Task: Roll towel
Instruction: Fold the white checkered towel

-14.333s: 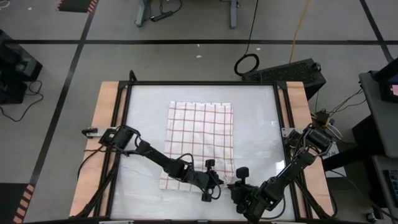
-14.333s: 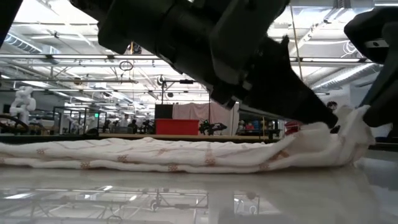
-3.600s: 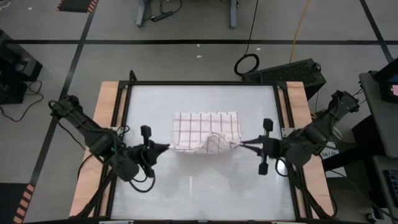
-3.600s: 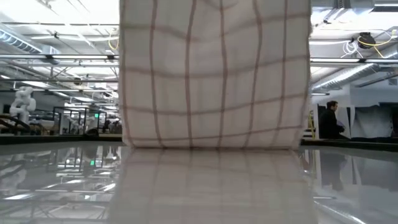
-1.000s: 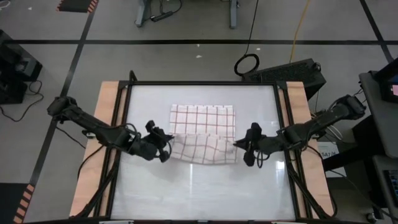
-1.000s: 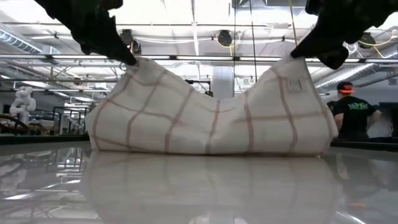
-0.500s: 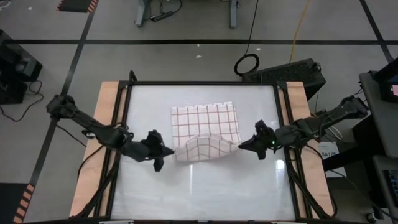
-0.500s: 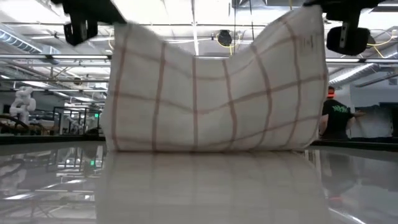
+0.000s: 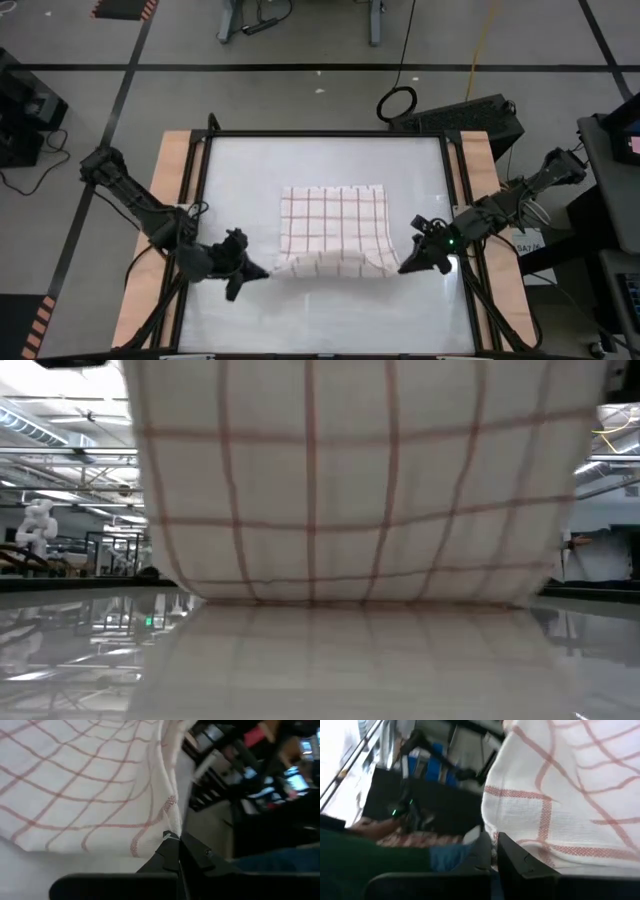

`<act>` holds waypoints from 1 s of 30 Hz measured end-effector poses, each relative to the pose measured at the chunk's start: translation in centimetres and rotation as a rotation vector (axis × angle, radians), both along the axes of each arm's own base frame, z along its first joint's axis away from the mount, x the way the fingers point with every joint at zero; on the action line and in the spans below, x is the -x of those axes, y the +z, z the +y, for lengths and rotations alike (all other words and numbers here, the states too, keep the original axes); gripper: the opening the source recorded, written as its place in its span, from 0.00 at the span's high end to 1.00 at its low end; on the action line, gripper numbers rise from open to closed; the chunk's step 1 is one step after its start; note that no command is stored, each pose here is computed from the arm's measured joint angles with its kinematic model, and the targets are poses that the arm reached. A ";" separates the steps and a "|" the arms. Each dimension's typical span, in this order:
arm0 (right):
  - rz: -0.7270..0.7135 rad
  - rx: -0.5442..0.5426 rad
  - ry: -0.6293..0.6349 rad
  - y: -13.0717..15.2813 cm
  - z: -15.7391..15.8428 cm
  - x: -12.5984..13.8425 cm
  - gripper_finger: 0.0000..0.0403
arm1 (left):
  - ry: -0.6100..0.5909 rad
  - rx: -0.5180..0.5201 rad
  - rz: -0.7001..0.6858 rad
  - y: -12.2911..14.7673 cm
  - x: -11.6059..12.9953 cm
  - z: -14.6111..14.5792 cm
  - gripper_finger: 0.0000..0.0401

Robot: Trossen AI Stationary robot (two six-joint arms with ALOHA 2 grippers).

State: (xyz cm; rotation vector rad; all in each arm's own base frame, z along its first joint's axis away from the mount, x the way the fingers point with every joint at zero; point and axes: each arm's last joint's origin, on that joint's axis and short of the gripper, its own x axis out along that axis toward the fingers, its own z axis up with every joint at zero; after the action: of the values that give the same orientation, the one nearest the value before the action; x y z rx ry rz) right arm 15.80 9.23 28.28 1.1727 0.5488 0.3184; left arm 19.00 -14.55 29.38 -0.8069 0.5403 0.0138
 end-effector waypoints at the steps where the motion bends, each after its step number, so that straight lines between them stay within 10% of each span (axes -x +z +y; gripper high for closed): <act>1: 0.001 -0.005 0.015 0.0 0.1 0.1 1.00 | -0.009 0.025 -0.006 0.1 0.2 -0.3 1.00; 18: 0.315 0.403 -0.256 -3.8 -2.4 1.4 1.00 | 0.195 -0.313 0.169 -1.8 -1.4 5.0 1.00; 30: 0.438 0.501 -0.460 -4.7 -4.8 1.5 1.00 | 0.285 -0.470 0.263 -3.3 -2.5 9.6 1.00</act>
State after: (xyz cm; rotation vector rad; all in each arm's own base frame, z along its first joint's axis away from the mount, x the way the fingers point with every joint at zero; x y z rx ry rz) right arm 14.27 4.44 23.59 0.8407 0.6692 -0.4618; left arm 21.51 -4.96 26.12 -0.4161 0.6338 0.4978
